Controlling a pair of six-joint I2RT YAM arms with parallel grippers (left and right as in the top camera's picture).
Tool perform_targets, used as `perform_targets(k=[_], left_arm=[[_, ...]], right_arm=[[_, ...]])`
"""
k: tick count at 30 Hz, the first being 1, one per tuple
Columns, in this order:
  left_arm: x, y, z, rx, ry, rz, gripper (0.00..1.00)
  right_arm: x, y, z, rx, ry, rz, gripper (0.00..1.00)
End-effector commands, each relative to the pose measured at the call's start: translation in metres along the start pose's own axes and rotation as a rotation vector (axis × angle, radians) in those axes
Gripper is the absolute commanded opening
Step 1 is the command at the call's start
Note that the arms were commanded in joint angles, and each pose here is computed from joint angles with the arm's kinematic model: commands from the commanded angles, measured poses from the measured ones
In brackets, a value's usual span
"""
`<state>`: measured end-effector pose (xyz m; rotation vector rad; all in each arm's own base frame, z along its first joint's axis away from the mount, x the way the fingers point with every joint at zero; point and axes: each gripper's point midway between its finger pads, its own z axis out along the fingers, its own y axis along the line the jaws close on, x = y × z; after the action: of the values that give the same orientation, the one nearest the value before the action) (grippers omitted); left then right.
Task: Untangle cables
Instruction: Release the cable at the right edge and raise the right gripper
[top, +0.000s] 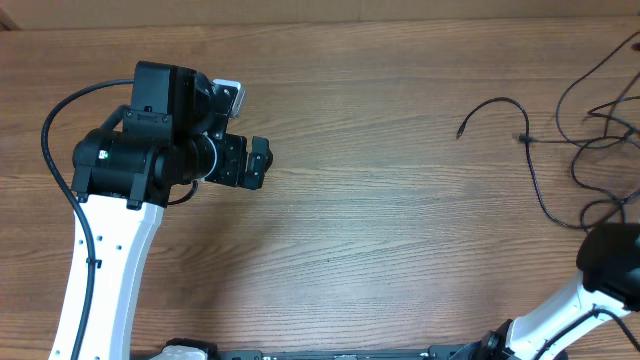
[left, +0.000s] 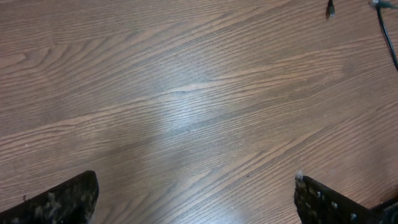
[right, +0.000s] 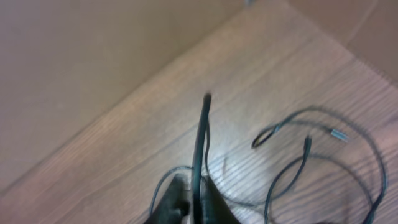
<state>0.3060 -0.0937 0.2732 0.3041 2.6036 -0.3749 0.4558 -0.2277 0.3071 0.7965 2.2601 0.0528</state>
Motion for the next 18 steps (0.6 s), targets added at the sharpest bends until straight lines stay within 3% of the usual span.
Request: perform_targets(k=[1, 2, 4, 18], left_arm=[[-0.001, 0.001, 0.001, -0.007, 0.000, -0.008, 1.00], [-0.001, 0.001, 0.001, -0.007, 0.000, -0.008, 1.00], [-0.001, 0.001, 0.001, -0.007, 0.000, -0.008, 1.00], [-0.001, 0.001, 0.001, -0.007, 0.000, -0.008, 1.00]], right_arm=[[0.006, -0.006, 0.010, 0.016, 0.033, 0.021, 0.46], [0.012, -0.008, 0.016, 0.024, 0.061, 0.036, 0.80], [0.016, -0.009, 0.017, 0.028, 0.076, 0.050, 1.00], [0.051, 0.003, -0.007, 0.026, 0.204, 0.014, 1.00]])
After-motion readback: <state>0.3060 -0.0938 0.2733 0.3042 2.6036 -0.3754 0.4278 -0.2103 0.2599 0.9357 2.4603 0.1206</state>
